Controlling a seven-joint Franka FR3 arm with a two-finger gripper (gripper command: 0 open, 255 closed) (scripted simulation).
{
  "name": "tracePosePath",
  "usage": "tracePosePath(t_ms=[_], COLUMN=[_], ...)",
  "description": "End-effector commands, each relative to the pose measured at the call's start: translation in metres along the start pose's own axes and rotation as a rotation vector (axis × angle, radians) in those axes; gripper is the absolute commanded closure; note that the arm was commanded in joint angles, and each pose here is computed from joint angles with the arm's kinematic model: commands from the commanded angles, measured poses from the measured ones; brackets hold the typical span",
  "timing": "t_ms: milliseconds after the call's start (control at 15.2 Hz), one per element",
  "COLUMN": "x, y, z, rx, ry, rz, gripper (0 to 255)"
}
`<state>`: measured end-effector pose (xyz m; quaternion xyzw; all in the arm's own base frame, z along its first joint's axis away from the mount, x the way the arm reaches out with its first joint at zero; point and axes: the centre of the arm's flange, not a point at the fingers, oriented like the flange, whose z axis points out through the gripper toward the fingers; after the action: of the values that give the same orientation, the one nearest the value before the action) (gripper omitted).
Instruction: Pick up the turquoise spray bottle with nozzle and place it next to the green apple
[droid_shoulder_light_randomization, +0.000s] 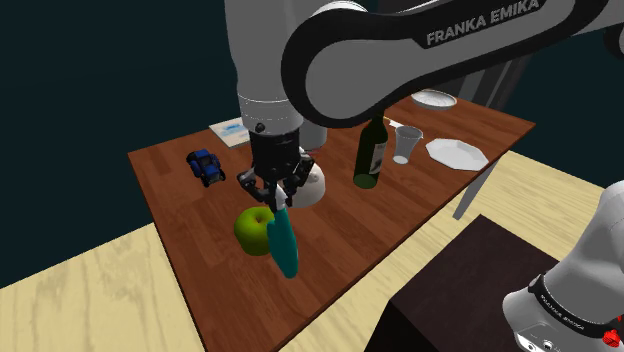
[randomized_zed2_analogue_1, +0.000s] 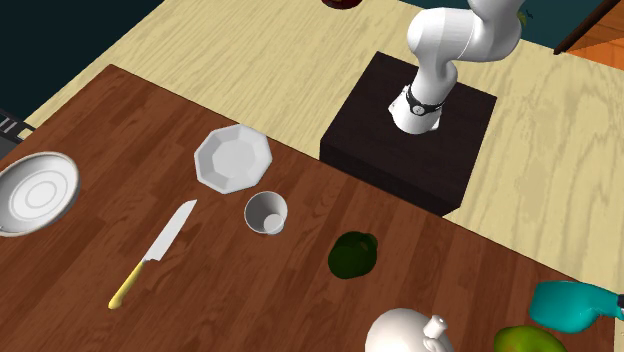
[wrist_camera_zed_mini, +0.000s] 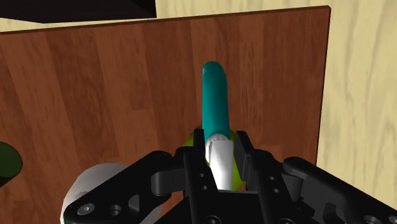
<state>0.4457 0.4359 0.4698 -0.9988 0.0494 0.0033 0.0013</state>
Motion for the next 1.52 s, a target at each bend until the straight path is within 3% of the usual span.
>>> tracePosePath(t_ms=[0,330,858,924,1254,1452], x=[0.000,0.000,0.000,0.000,0.000,0.000], y=[0.001,0.001,0.001,0.001,0.001,0.001], z=[0.012,0.039,0.039,0.039,0.039,0.000], rx=[0.000,0.000,0.000,0.000,0.000,0.000], ry=[0.000,0.000,0.000,0.000,0.000,0.000], rz=[0.000,0.000,0.000,0.000,0.000,0.000], gripper=[255,255,255,0,0,0])
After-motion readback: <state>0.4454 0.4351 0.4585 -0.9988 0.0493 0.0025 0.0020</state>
